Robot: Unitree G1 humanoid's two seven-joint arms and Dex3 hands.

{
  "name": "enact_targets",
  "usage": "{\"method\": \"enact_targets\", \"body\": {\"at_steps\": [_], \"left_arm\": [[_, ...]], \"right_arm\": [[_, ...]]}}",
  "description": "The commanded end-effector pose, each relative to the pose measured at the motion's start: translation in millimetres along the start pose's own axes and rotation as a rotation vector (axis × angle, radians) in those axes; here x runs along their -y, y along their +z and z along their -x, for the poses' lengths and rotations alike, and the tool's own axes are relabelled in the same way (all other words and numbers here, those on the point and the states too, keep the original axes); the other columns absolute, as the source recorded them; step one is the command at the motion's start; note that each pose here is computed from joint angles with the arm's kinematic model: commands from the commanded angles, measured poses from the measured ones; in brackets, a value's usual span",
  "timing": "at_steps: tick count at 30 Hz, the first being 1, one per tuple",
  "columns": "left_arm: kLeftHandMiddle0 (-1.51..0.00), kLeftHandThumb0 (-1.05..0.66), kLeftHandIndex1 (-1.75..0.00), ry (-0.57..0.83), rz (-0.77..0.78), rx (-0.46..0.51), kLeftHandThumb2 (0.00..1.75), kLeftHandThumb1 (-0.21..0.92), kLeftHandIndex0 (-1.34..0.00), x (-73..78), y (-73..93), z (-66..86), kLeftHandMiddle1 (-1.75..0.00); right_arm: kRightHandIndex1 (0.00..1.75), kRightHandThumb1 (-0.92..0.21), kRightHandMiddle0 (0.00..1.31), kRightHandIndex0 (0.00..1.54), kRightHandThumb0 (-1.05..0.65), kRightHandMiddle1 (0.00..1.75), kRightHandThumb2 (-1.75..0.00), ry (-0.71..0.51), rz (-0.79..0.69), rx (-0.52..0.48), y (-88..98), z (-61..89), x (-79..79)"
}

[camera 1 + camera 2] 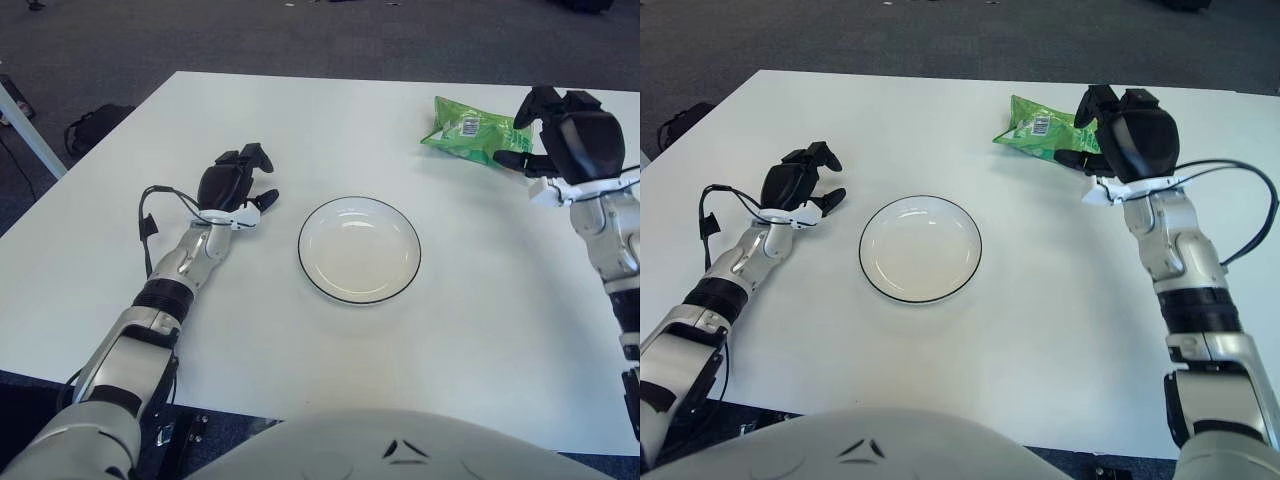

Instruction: Put the snack into the plate.

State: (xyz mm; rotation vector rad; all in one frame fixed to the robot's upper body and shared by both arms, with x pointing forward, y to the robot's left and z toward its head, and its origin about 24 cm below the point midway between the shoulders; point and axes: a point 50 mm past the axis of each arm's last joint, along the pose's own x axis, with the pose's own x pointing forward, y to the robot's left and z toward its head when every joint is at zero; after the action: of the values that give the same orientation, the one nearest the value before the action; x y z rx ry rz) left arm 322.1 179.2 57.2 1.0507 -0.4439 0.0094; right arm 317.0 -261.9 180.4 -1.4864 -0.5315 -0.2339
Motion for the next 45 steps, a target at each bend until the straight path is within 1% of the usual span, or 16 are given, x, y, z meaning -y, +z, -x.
{"method": "enact_targets", "body": {"at_steps": [1, 2, 3, 4, 6, 9, 12, 15, 19, 21, 24, 26, 27, 35, 39, 45], "left_arm": [[-0.51, -0.01, -1.74, -0.096, 0.004, -0.050, 1.09, 0.50, -0.25, 24.4, -3.2, 23.0, -1.67], [-0.51, -0.01, -1.74, -0.101, 0.000, -0.049, 1.09, 0.50, -0.25, 24.8, -2.9, 23.1, -1.67], [-0.51, -0.01, -1.74, -0.106, -0.004, -0.049, 1.09, 0.50, -0.25, 25.0, -2.8, 23.3, -1.68], [-0.51, -0.01, -1.74, -0.109, -0.007, -0.048, 1.09, 0.50, -0.24, 25.3, -2.6, 23.4, -1.68], [-0.51, -0.01, -1.74, -0.113, -0.013, -0.046, 1.10, 0.50, -0.24, 25.4, -2.4, 23.5, -1.69], [-0.51, -0.01, -1.74, -0.121, -0.022, -0.042, 1.11, 0.49, -0.25, 25.5, -2.3, 23.7, -1.69], [-0.53, -0.01, -1.75, -0.124, -0.023, -0.037, 1.13, 0.46, -0.28, 25.5, -2.0, 23.9, -1.68], [-0.54, -0.01, -1.75, -0.128, -0.024, -0.032, 1.14, 0.45, -0.30, 25.4, -1.5, 23.9, -1.66], [-0.54, -0.01, -1.75, -0.132, -0.024, -0.029, 1.14, 0.45, -0.31, 25.3, -1.3, 24.3, -1.66], [-0.54, -0.01, -1.75, -0.136, -0.022, -0.028, 1.15, 0.44, -0.32, 24.6, -1.6, 24.7, -1.65], [-0.55, -0.01, -1.75, -0.144, -0.015, -0.029, 1.15, 0.43, -0.34, 23.9, -2.2, 25.1, -1.63], [-0.55, -0.01, -1.75, -0.148, -0.009, -0.030, 1.16, 0.42, -0.35, 23.5, -2.7, 25.9, -1.62], [-0.55, -0.01, -1.75, -0.151, -0.004, -0.032, 1.16, 0.42, -0.36, 23.8, -3.3, 26.5, -1.62], [-0.58, -0.01, -1.75, -0.177, 0.030, -0.041, 1.21, 0.38, -0.39, 24.8, -6.7, 28.7, -1.61], [-0.57, -0.01, -1.75, -0.186, 0.055, -0.044, 1.21, 0.38, -0.39, 24.4, -8.8, 29.6, -1.62], [-0.57, -0.01, -1.75, -0.198, 0.076, -0.049, 1.21, 0.38, -0.39, 23.2, -11.9, 30.1, -1.63]], "right_arm": [[1.56, -0.92, 0.20, 0.23, -0.36, 1.75, -0.52, 0.017, 0.043, 0.026, -4.2, -8.7, 3.1], [1.54, -0.92, 0.19, 0.22, -0.36, 1.75, -0.52, 0.023, 0.048, 0.035, -4.6, -10.6, 2.9], [1.51, -0.92, 0.16, 0.22, -0.42, 1.70, -0.52, 0.030, 0.054, 0.045, -4.8, -12.6, 2.7], [1.45, -0.92, 0.10, 0.20, -0.52, 1.60, -0.53, 0.035, 0.058, 0.051, -5.2, -14.0, 2.6], [1.38, -0.91, 0.04, 0.19, -0.62, 1.50, -0.55, 0.047, 0.069, 0.062, -5.8, -16.8, 2.5], [1.23, -0.91, 0.02, 0.17, -0.67, 1.34, -0.55, 0.078, 0.095, 0.082, -5.6, -24.9, 1.8], [1.03, -0.92, 0.00, 0.15, -0.72, 1.16, -0.53, 0.093, 0.106, 0.098, -4.5, -32.1, 0.6], [0.91, -0.92, 0.00, 0.14, -0.76, 1.07, -0.55, 0.120, 0.103, 0.114, -3.1, -38.5, -1.1], [0.77, -0.92, 0.00, 0.11, -0.81, 0.98, -0.61, 0.151, 0.095, 0.120, -3.1, -42.4, -3.0], [0.69, -0.92, 0.00, 0.09, -0.84, 0.92, -0.65, 0.198, 0.082, 0.108, -3.3, -45.8, -6.7], [0.52, -0.92, 0.00, 0.04, -0.93, 0.73, -0.77, 0.273, 0.069, 0.079, -3.4, -52.0, -19.3], [0.46, -0.92, 0.00, 0.02, -0.97, 0.65, -0.82, 0.312, 0.066, 0.065, -1.8, -56.0, -26.9], [0.45, -0.92, 0.00, 0.02, -0.98, 0.63, -0.83, 0.334, 0.064, 0.059, -1.1, -57.5, -29.7], [0.07, -0.92, 0.00, 0.00, -1.04, 0.41, -0.92, 0.447, 0.050, 0.029, 2.7, -63.4, -41.8], [0.01, -0.92, 0.00, 0.00, -1.05, 0.31, -0.94, 0.501, 0.058, -0.005, 6.8, -67.1, -49.8], [0.00, -0.92, 0.00, 0.00, -1.05, 0.27, -0.96, 0.540, 0.061, -0.072, 11.3, -68.3, -64.2]]}}
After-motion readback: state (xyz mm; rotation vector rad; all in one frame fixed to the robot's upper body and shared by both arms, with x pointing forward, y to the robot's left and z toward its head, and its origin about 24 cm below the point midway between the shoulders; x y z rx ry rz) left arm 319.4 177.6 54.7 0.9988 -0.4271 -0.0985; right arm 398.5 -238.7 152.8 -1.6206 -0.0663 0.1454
